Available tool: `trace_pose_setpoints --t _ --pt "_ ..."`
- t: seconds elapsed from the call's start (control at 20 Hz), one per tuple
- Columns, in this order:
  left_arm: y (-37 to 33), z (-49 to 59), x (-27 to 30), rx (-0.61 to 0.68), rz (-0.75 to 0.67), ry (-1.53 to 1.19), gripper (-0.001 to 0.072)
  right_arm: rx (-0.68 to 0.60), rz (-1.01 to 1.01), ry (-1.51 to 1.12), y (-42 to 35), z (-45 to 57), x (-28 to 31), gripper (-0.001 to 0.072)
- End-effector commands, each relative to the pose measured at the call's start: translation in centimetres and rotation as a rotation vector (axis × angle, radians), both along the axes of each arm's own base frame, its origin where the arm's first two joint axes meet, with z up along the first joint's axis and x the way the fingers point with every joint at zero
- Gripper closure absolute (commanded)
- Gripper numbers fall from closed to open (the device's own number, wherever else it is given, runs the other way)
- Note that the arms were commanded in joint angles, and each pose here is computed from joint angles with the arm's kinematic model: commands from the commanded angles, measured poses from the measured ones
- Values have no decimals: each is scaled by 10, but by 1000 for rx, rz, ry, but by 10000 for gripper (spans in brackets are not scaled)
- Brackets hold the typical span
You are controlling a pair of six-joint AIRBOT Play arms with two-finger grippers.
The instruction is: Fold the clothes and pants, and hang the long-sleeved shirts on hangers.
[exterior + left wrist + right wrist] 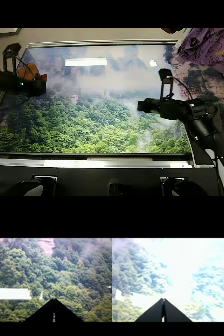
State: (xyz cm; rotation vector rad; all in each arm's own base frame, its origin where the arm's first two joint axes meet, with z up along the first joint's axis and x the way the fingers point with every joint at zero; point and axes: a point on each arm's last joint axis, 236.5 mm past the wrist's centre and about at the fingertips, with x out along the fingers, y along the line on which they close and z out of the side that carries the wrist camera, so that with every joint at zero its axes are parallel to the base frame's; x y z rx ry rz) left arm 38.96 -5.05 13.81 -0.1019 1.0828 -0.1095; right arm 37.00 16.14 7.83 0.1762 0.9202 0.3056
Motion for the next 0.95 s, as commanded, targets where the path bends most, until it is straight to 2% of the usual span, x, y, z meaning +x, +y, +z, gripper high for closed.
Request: trace_pose_setpoints --t 0.0,0.25,0.9 --pt "3 -12 -24 5 12 -38 691 3 68 -4 27 -1 -10 681" --pt "4 -13 -34 6 15 -9 688 -44 68 -32 18 0 -5 679" --pt "4 -12 -34 6 15 -9 688 -43 68 -33 19 0 -4 680"
